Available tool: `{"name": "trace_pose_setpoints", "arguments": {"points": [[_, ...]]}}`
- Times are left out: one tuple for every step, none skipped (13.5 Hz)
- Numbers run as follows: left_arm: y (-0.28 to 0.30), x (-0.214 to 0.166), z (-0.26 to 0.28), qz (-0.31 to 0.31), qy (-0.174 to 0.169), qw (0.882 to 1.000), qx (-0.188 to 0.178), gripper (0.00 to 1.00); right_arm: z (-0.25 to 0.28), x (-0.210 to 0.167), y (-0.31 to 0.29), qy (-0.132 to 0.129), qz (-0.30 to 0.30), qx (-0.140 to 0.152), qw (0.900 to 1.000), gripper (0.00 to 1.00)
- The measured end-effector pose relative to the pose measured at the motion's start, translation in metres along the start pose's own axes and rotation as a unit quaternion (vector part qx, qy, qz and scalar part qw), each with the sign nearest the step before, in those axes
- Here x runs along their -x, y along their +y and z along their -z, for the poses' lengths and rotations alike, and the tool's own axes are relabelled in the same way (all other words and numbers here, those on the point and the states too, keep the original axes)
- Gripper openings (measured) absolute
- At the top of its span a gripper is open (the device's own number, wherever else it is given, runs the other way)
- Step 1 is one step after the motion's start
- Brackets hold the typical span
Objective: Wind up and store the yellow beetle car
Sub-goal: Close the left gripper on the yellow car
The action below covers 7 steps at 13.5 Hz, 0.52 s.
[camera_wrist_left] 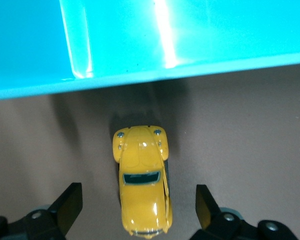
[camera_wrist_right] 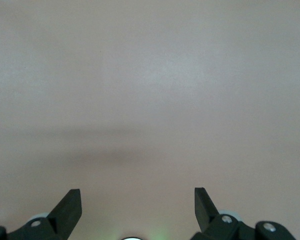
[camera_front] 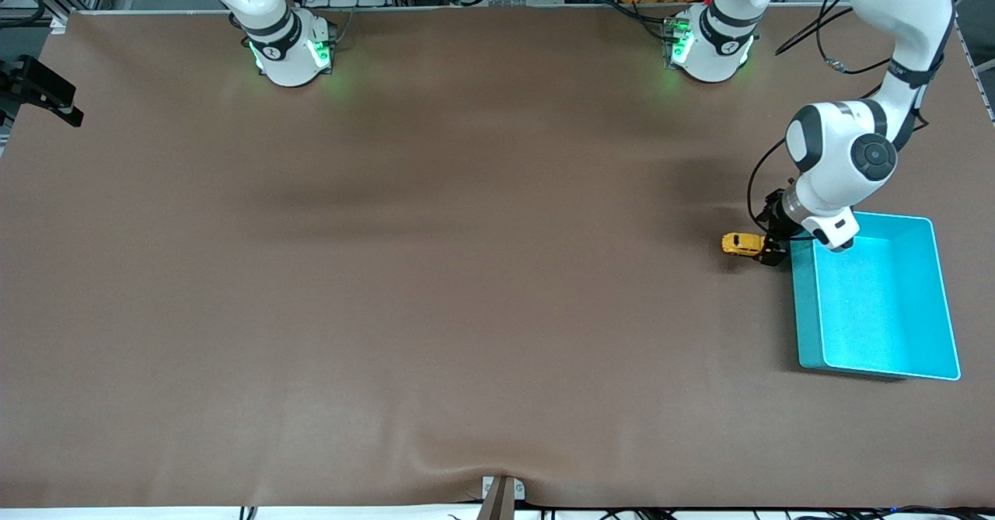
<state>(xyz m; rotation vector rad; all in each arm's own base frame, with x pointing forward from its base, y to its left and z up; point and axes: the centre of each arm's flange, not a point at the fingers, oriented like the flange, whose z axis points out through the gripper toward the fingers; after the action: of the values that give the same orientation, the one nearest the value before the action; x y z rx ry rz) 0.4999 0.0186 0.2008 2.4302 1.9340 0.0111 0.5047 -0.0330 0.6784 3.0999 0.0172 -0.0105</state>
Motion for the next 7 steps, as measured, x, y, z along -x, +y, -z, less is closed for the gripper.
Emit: {"name": "trace_pose_setpoints", "arguments": {"points": [[-0.001, 0.000, -0.006, 0.001, 0.000, 1.000, -0.001, 1.00, -0.002, 0.000, -0.001, -0.002, 0.001, -0.001, 1.000, 1.00], [-0.001, 0.000, -0.010, 0.001, -0.001, 1.000, -0.001, 1.00, -0.003, 0.000, -0.003, -0.003, 0.002, -0.003, 1.000, 1.00], [-0.002, 0.000, -0.013, 0.001, -0.001, 1.000, -0.002, 1.00, -0.004, 0.000, -0.006, -0.004, 0.004, -0.010, 1.000, 1.00], [-0.002, 0.000, -0.015, 0.001, -0.001, 1.000, -0.002, 1.00, -0.005, -0.001, -0.009, -0.004, 0.006, -0.021, 1.000, 1.00], [-0.002, 0.000, -0.017, 0.001, -0.001, 1.000, -0.003, 1.00, -0.005, -0.001, -0.011, -0.004, 0.007, -0.027, 1.000, 1.00], [-0.002, 0.001, -0.017, 0.001, -0.001, 1.000, -0.003, 1.00, -0.004, -0.001, -0.011, -0.004, 0.008, -0.030, 1.000, 1.00], [-0.002, 0.001, -0.017, 0.001, -0.001, 1.000, -0.003, 0.93, -0.004, -0.001, -0.012, -0.004, 0.008, -0.031, 0.999, 1.00]]}}
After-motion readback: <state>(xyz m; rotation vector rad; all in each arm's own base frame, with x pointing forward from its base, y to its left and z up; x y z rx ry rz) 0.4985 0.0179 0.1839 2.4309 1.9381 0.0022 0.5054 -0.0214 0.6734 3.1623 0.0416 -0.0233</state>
